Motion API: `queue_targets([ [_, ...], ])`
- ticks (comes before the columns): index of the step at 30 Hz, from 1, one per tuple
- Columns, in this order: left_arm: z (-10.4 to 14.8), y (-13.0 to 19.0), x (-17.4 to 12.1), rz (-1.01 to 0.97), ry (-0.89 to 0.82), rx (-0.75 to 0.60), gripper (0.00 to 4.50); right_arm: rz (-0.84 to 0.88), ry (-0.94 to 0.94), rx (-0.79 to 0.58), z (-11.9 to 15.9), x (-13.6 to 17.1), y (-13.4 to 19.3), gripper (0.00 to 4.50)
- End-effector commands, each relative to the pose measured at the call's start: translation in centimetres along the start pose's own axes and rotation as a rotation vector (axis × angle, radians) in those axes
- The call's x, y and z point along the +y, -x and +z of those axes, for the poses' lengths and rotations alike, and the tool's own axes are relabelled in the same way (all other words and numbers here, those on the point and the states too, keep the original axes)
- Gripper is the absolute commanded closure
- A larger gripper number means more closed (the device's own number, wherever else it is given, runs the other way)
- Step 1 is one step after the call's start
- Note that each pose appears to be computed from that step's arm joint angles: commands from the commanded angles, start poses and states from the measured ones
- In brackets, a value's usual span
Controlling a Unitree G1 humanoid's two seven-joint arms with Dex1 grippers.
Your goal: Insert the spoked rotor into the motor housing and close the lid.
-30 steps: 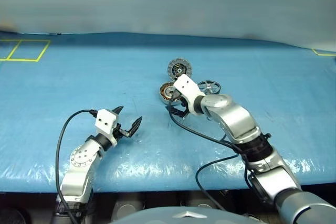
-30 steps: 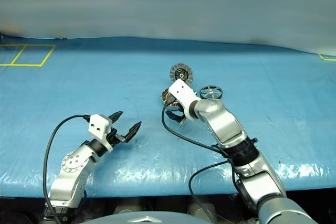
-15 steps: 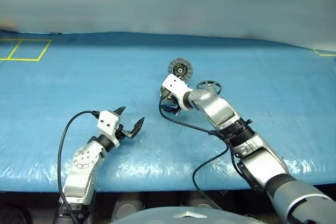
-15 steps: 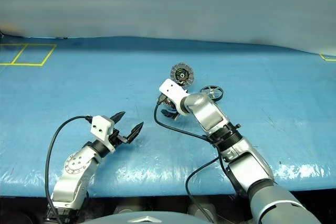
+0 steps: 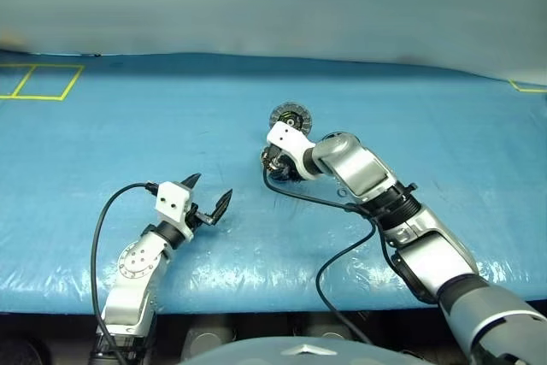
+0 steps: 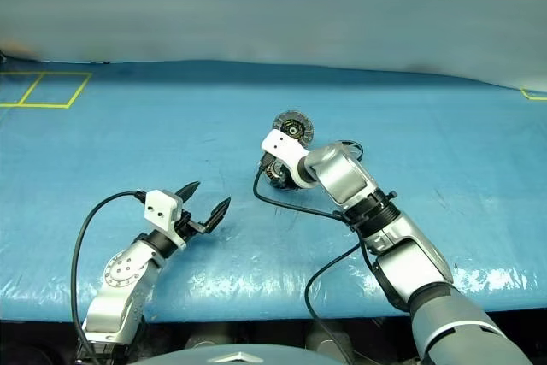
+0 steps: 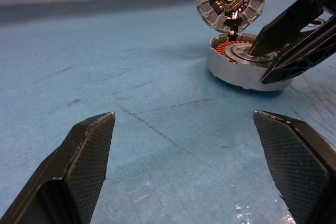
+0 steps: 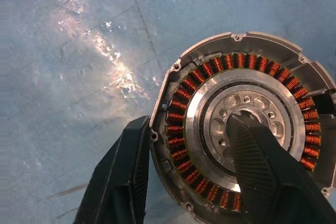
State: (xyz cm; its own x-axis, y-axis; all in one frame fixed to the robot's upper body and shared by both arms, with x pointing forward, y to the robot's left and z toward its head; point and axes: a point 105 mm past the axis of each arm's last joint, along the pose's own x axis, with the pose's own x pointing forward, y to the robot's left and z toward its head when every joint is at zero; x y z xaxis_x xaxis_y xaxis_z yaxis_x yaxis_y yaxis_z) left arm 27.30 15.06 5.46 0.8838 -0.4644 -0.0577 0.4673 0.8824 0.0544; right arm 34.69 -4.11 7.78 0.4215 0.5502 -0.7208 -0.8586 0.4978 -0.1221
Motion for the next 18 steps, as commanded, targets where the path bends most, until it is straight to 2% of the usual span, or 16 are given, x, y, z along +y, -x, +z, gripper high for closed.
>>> queue_targets([
  [1, 1.1, 0.2, 0.3, 0.017, -0.019, -0.042, 0.0, 0.117, -0.062, 0.101, -3.5, 3.8, -1.2, 2.6],
  [10, 1.0, 0.3, 0.3, 0.018, -0.017, -0.038, 0.0, 0.145, -0.079, 0.088, -5.3, 9.4, -0.8, 2.6],
  [14, 1.0, 0.1, 0.2, 0.009, -0.016, -0.033, 0.0, 0.151, -0.111, 0.089, -6.0, 10.2, -0.3, 2.6],
  [18, 0.9, 0.0, 0.1, 0.005, -0.015, -0.031, 0.0, 0.161, -0.103, 0.054, -5.2, 11.0, 0.2, 2.6],
])
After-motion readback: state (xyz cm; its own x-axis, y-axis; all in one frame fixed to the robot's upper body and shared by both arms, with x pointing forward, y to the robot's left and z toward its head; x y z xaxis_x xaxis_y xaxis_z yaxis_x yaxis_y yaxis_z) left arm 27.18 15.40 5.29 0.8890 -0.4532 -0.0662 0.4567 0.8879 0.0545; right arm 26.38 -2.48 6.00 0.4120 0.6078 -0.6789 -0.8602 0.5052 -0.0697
